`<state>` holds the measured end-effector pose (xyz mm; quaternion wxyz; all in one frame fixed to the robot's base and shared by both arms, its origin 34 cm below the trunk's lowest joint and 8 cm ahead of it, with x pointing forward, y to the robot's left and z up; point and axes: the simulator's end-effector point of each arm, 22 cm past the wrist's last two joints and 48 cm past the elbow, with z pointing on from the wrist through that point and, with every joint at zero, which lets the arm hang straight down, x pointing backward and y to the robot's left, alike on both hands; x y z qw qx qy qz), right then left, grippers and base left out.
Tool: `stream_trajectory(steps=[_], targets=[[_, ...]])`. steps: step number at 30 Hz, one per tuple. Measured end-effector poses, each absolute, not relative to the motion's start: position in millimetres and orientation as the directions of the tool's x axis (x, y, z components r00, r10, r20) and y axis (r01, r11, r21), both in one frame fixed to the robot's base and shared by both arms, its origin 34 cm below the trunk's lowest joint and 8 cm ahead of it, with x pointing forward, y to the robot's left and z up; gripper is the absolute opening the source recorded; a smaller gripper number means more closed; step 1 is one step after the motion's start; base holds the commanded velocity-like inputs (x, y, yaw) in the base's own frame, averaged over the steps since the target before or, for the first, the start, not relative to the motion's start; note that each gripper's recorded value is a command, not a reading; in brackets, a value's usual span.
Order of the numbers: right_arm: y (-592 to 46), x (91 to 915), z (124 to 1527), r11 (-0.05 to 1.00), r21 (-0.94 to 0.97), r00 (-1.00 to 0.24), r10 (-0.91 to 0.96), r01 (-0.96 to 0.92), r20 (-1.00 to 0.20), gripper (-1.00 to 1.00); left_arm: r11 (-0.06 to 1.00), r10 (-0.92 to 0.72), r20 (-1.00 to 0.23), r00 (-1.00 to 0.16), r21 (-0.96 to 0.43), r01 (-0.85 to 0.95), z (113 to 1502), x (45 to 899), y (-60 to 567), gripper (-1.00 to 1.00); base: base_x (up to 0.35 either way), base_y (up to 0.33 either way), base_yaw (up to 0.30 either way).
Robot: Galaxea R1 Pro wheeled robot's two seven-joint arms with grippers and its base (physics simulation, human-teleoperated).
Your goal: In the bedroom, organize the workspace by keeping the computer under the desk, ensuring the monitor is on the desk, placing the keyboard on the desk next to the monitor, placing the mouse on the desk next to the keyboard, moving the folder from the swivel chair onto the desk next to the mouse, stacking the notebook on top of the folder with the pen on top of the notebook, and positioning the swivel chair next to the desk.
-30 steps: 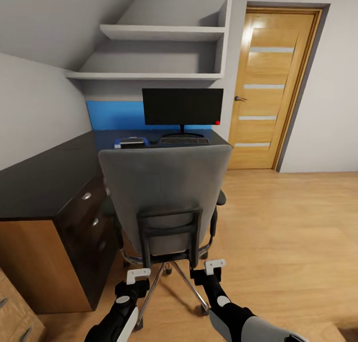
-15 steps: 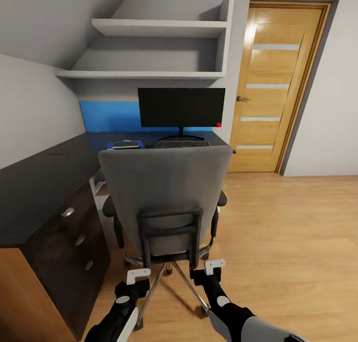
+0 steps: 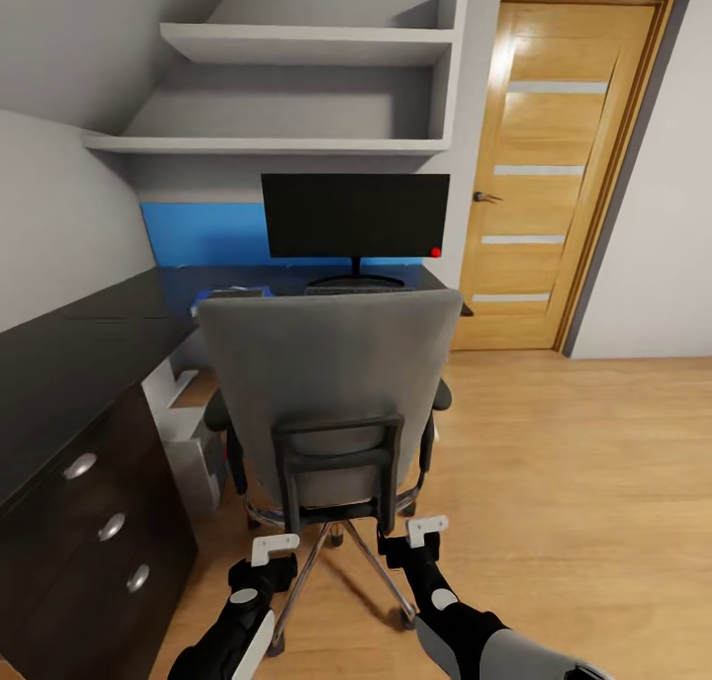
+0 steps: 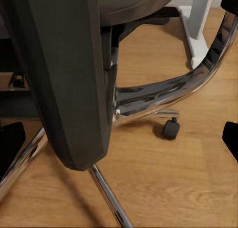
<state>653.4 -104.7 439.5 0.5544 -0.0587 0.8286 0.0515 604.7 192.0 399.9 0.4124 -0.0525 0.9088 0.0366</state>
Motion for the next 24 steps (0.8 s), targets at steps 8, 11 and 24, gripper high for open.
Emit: stream_trajectory(steps=[8,11,24], targets=[[-104.4,653.4,439.6,0.988,0.022,-0.379,-0.038,-0.153,-0.925,1.0,0.992,-0.065,-0.753,-0.655,0.023,-0.126,399.8,604.6,191.8,1.0,0.325,-0.007,0.006],[-103.7,653.0,439.4,0.988,0.021,-0.379,-0.04,-0.155,-0.925,1.0,0.992,-0.065,-0.753,-0.655,0.023,-0.125,399.8,604.5,191.5,1.0,0.325,0.0,0.138],[-102.2,652.8,439.6,0.987,0.017,-0.378,-0.046,-0.162,-0.925,1.0,0.992,-0.064,-0.753,-0.655,0.024,-0.125,399.8,604.6,192.0,1.0,0.325,0.0,0.063]])
